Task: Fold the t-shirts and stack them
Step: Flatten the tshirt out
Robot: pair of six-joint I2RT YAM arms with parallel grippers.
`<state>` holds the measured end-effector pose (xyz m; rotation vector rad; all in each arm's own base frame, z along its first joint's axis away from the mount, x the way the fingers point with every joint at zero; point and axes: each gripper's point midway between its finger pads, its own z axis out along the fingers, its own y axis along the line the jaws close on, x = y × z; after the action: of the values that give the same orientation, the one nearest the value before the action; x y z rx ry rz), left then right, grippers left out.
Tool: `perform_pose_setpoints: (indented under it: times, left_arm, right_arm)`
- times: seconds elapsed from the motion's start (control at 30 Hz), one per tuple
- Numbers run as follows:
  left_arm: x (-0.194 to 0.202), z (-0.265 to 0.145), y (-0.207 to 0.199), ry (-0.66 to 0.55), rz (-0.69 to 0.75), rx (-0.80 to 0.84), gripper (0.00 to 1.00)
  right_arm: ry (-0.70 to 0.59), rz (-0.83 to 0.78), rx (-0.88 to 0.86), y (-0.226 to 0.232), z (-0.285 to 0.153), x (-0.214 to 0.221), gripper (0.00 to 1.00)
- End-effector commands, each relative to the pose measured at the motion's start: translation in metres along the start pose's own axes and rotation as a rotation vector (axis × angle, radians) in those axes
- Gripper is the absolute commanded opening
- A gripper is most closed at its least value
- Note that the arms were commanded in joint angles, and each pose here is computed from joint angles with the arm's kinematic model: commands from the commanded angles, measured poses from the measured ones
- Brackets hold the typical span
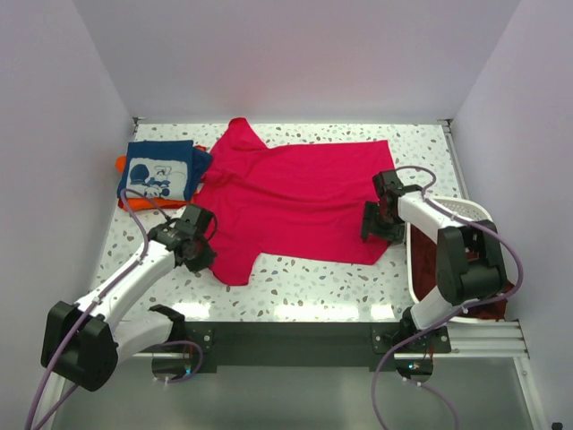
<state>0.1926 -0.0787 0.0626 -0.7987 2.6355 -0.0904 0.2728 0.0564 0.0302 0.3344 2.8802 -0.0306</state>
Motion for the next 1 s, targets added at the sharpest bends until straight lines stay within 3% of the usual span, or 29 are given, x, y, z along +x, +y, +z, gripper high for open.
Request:
perform_pose_setpoints:
  times: [0.0, 0.83, 0.93, 0.97]
  left_arm:
    - [0.004, -0.003, 0.005, 0.007, -0.016, -0.009, 0.00]
    - [0.009, -0.002, 0.010, 0.012, -0.012, -0.009, 0.00]
    - [0.010, -0.001, 0.011, 0.015, -0.013, -0.012, 0.00]
    - [0.009, -0.001, 0.010, 0.013, -0.014, -0.008, 0.00]
  right_arm:
    - [-0.065, -0.022, 0.007, 0.004, -0.001, -0.023, 0.68]
    - [-0.009, -0.161, 0.127, 0.008, 0.013, -0.009, 0.49]
    - [-0.016, -0.168, 0.137, 0.007, 0.011, -0.009, 0.45]
    - [-0.020, -0.165, 0.139, 0.007, 0.010, -0.010, 0.35]
